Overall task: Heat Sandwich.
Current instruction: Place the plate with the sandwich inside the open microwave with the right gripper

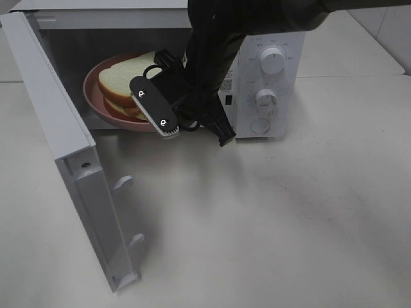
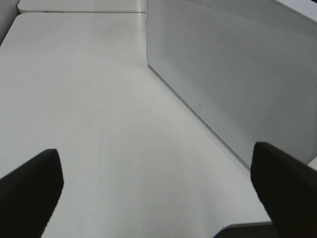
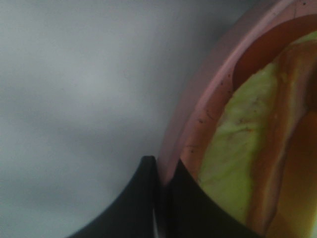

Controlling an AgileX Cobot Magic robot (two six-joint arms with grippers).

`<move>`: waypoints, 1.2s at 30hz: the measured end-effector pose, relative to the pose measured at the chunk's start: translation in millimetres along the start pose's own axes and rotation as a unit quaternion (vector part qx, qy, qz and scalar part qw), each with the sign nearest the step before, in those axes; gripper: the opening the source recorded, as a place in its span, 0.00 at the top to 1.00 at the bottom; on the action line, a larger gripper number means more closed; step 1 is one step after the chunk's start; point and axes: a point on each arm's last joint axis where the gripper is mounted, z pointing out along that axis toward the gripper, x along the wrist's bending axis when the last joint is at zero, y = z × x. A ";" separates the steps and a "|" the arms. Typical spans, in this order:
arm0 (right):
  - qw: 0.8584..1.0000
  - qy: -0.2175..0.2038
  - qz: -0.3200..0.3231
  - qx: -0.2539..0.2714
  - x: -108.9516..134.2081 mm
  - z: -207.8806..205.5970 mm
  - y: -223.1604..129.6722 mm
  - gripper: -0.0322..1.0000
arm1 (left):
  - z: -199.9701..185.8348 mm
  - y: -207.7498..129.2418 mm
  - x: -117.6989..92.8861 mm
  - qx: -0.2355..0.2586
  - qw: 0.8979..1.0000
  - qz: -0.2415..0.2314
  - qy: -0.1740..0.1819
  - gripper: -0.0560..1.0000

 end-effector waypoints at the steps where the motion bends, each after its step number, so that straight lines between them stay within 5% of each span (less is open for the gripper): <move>1: 1.000 0.001 -0.001 0.001 -1.2 2.1 -0.1 0.94 | 0.0 0.0 0.0 0.000 1.000 0.000 0.000 0.03; 36: 0.996 -0.020 0.087 0.019 -57.8 40.0 -2.5 0.93 | 0.0 0.0 0.0 0.000 1.000 0.000 0.000 0.03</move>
